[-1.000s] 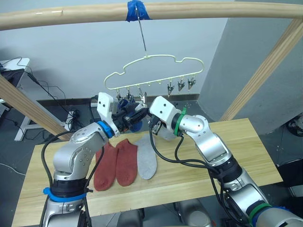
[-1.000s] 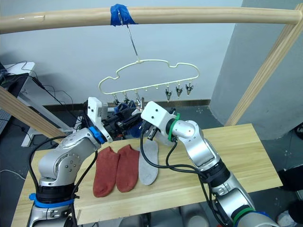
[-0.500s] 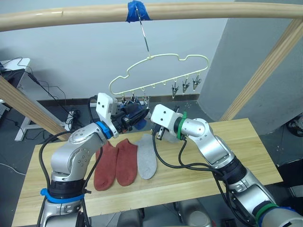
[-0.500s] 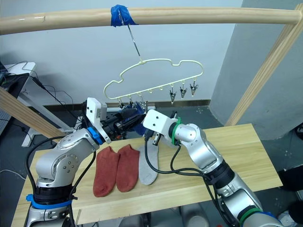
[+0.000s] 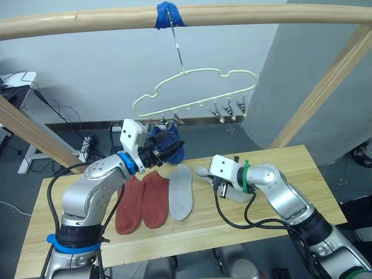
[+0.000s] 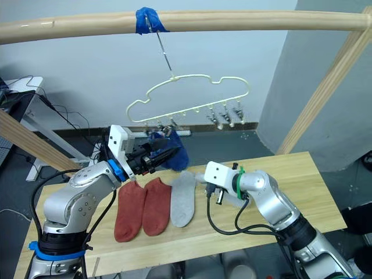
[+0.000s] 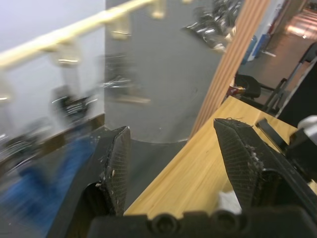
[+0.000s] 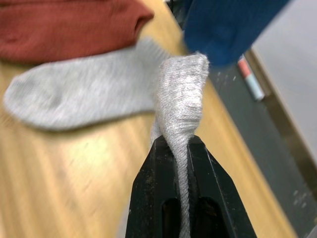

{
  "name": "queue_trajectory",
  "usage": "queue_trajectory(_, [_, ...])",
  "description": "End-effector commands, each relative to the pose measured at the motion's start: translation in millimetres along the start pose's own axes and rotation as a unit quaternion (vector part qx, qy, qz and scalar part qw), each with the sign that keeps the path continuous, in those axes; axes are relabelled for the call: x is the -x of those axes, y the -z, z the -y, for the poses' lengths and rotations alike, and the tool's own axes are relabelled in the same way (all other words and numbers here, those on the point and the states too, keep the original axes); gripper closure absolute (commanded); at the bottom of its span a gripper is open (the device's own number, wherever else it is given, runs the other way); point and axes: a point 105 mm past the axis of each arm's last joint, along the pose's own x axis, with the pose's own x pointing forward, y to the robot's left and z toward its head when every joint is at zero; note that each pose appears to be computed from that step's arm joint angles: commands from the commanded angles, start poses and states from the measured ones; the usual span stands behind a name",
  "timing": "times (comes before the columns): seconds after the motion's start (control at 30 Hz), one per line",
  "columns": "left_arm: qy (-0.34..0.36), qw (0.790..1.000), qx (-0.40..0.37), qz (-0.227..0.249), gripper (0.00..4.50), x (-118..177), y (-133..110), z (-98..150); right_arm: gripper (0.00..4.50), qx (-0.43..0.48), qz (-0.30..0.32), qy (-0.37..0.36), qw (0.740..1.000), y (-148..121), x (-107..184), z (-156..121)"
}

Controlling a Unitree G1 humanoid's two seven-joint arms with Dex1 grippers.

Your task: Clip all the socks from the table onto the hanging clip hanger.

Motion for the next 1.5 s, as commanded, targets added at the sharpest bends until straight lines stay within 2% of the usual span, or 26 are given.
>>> queue_trajectory(0.03, [0.014, 0.999, -0.025, 0.019, 1.54, 0.4, -11.1, 8.4, 4.5, -0.023, 0.016, 0.014, 1.0, -5.5, 3.4, 3.3])
queue_trajectory(0.17, [0.01, 0.999, -0.031, 0.022, 1.54, 0.1, -11.9, 8.6, 4.5, -0.058, -0.01, 0.016, 0.998, 17.7, -3.7, -1.2])
queue_trajectory(0.2, [0.007, 0.999, -0.032, 0.023, 1.5, 0.1, -12.2, 8.1, 3.97, -0.066, -0.012, 0.017, 0.998, 21.6, -4.4, -2.1])
queue_trajectory(0.23, [0.003, 0.999, -0.033, 0.025, 1.5, 0.0, -12.3, 7.8, 3.8, -0.074, -0.012, 0.018, 0.997, 24.3, -4.7, -2.7])
queue_trajectory(0.43, [-0.026, 0.997, -0.057, 0.037, 1.5, -1.0, -10.5, 6.8, 1.78, -0.098, 0.009, 0.042, 0.994, 19.9, 1.8, 5.4])
queue_trajectory(0.5, [-0.043, 0.996, -0.072, 0.043, 1.5, -2.8, -9.2, 6.6, 1.08, -0.085, 0.027, 0.053, 0.995, 11.0, 10.7, 12.1])
queue_trajectory(0.7, [-0.1, 0.986, -0.1, 0.086, 1.5, -10.7, -10.7, 10.1, 1.08, -0.04, 0.118, 0.061, 0.99, -30.7, 45.2, 21.1])
queue_trajectory(0.83, [-0.144, 0.977, -0.106, 0.116, 1.5, -14.7, -12.5, 10.1, 1.08, -0.022, 0.144, 0.059, 0.988, -43.1, 62.9, 19.2])
queue_trajectory(0.93, [-0.173, 0.971, -0.104, 0.127, 2.07, -15.6, -11.3, 6.8, 1.05, -0.017, 0.151, 0.058, 0.987, -46.7, 70.7, 18.8])
queue_trajectory(1.03, [-0.195, 0.964, -0.122, 0.131, 2.91, -16.8, -12.7, 3.6, 1.05, -0.022, 0.161, 0.059, 0.985, -51.0, 77.1, 20.3])
queue_trajectory(1.47, [-0.227, 0.957, -0.113, 0.14, 2.91, -25.2, -11.8, -4.7, 1.05, -0.039, 0.174, 0.075, 0.981, -57.4, 89.0, 27.3])
queue_trajectory(1.5, [-0.227, 0.957, -0.11, 0.142, 2.74, -25.7, -12.1, -5.2, 1.05, -0.04, 0.173, 0.075, 0.981, -57.4, 89.5, 27.3])
